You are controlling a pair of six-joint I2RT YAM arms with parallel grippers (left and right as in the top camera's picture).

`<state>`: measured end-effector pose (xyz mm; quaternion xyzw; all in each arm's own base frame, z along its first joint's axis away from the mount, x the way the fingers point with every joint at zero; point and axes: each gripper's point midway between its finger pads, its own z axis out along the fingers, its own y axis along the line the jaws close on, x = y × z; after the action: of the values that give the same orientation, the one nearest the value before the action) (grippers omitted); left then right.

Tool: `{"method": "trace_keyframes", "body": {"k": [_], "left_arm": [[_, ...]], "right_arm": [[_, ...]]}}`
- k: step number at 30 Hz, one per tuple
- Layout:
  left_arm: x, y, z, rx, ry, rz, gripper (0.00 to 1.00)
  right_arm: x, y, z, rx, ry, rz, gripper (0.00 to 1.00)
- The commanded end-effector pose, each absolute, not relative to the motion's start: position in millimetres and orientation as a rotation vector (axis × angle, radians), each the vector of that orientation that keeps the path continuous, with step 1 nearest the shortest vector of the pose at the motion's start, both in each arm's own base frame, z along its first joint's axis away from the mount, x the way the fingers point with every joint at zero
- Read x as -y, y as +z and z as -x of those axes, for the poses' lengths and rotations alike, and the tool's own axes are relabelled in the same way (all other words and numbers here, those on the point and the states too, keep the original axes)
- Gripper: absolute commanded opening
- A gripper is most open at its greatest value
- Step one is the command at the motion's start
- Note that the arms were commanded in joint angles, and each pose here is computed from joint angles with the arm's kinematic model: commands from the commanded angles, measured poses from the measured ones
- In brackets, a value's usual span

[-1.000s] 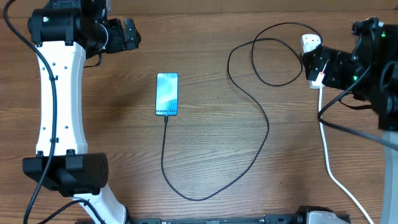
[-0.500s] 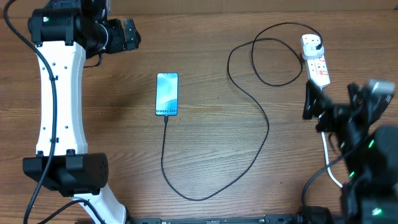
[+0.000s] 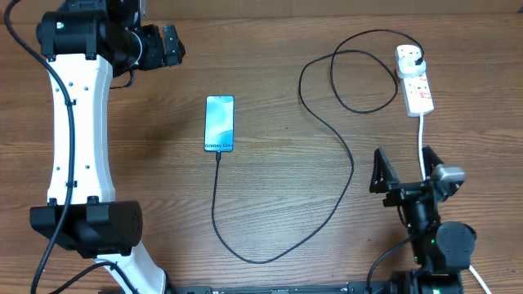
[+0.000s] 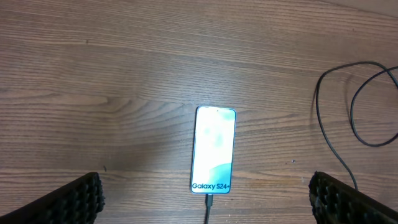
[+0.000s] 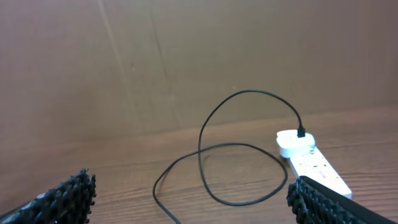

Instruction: Plug charger to phone and switch on socket

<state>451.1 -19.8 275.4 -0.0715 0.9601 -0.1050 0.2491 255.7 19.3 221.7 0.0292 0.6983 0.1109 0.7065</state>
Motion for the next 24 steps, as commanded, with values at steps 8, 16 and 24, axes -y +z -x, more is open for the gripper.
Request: {"method": "trace_keyframes", "body": {"k": [8, 16, 24], "left_arm": [[20, 290, -448, -2.579, -0.270, 0.157, 1.00], [20, 290, -448, -2.579, -0.270, 0.157, 1.00], [20, 290, -448, -2.579, -0.270, 0.157, 1.00]], "right_arm": [[-19, 199, -249, -1.515, 0.237, -0.063, 1.00], [-18, 177, -249, -1.571, 0.235, -0.071, 1.00], [-16, 171, -246, -1.593, 0.225, -0.082, 1.00]]}}
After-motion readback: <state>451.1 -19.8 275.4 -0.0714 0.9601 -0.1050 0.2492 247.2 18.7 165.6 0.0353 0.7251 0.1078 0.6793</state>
